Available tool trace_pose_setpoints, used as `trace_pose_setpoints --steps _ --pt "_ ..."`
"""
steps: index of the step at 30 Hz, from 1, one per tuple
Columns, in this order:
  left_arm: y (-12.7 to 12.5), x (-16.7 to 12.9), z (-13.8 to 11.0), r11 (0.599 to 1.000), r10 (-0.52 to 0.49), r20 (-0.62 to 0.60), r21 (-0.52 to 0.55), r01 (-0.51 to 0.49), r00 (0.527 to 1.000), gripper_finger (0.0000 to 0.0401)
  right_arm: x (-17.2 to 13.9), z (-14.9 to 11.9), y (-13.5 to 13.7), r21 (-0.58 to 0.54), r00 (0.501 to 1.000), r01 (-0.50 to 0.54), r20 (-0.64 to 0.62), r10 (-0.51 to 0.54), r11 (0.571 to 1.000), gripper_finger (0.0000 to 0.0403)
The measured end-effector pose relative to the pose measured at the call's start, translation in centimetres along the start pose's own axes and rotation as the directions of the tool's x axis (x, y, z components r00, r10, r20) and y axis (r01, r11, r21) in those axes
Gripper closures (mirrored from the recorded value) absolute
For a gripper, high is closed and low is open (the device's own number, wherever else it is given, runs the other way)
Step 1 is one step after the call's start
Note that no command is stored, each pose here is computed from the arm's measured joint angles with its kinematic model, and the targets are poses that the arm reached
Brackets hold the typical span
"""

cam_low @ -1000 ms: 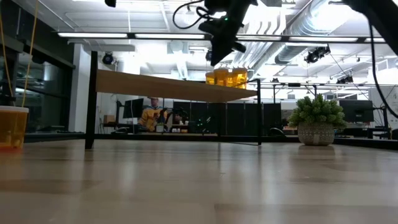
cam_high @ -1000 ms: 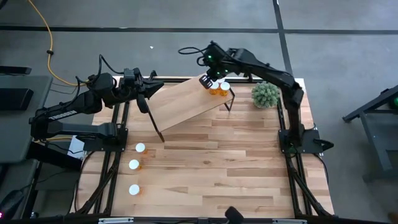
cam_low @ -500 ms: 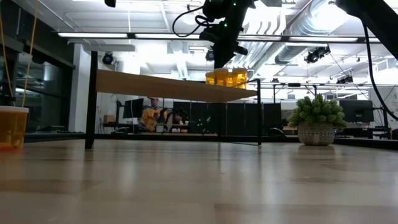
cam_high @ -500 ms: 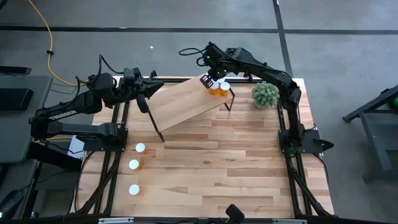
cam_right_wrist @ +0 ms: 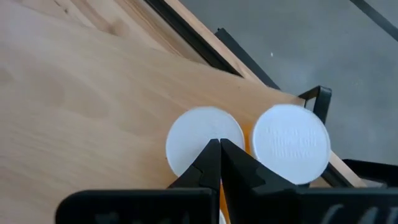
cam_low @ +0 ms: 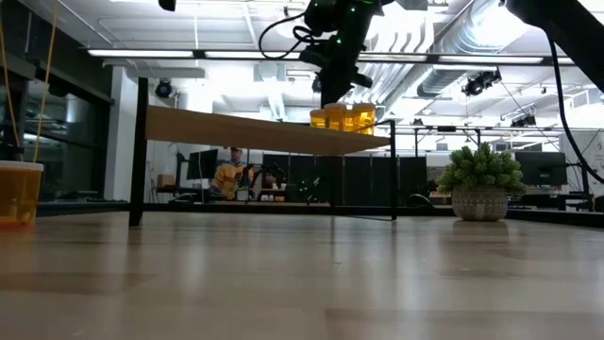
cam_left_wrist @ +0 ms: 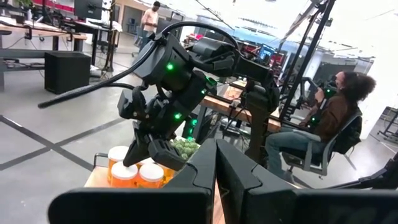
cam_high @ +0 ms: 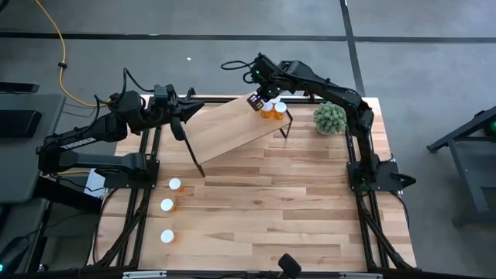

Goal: Pick and place medicine bottles onto shelf by color
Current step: Adjust the pill bottles on the shelf

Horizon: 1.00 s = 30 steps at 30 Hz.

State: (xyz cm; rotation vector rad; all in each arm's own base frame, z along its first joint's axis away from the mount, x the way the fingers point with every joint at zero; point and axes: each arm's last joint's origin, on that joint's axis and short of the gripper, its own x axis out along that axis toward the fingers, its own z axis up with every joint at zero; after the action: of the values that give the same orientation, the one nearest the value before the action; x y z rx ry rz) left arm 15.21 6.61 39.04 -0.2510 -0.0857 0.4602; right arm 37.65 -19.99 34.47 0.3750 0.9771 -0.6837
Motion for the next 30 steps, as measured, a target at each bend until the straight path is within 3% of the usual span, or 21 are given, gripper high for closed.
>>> trace_pose_setpoints --steps 14,21,30 --pt "0.00 0.00 0.00 1.000 0.000 0.000 -0.002 0.000 1.000 0.0401 0.00 0.26 0.07 0.001 1.000 -0.009 0.026 0.009 1.000 0.0403" --pt "0.00 0.00 0.00 1.000 0.000 0.000 0.000 0.000 1.000 0.0401 -0.05 -0.24 0.17 -0.033 0.999 0.038 -0.010 -0.039 0.999 0.0403" --pt "0.00 0.00 0.00 1.000 0.000 0.000 0.001 0.000 1.000 0.0401 0.78 0.15 0.49 -0.031 1.000 0.007 0.010 -0.006 1.000 0.0403"
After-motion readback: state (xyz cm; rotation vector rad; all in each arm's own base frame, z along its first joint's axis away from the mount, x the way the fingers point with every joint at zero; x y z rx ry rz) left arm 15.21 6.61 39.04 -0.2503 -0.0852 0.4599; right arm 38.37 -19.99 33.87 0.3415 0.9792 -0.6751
